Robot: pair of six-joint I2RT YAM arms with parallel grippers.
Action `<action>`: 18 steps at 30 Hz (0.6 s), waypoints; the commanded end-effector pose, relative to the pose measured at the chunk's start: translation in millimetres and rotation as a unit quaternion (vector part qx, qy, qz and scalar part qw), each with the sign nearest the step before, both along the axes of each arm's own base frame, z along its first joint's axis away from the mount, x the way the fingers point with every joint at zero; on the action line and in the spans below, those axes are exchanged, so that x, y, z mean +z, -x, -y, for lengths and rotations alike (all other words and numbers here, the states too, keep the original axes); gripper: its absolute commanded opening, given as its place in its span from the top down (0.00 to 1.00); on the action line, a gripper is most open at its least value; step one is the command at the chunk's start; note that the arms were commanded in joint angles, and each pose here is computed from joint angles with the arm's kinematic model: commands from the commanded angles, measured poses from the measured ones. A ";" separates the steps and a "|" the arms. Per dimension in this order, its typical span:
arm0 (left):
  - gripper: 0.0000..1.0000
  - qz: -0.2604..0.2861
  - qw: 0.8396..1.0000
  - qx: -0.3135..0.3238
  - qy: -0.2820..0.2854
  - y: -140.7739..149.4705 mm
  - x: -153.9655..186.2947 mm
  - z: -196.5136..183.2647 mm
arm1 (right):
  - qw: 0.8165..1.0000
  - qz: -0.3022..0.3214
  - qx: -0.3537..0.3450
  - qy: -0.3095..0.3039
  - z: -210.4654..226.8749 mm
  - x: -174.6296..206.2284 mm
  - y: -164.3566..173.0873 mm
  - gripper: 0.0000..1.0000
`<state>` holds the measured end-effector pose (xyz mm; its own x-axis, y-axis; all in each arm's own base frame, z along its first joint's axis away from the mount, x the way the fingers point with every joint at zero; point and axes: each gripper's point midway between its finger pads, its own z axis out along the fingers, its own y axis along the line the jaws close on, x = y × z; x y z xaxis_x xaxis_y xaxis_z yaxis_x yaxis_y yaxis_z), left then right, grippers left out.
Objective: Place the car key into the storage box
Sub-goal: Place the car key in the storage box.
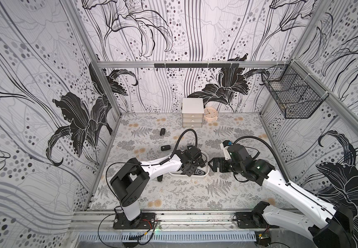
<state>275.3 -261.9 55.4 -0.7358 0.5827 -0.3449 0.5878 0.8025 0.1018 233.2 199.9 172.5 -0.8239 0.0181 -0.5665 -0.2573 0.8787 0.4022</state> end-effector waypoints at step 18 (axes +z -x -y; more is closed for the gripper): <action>0.21 0.060 0.979 0.172 0.087 -38.1 69.4 -37.3 | 1.000 0.003 0.008 0.000 -13.9 0.2 -16.2 0.00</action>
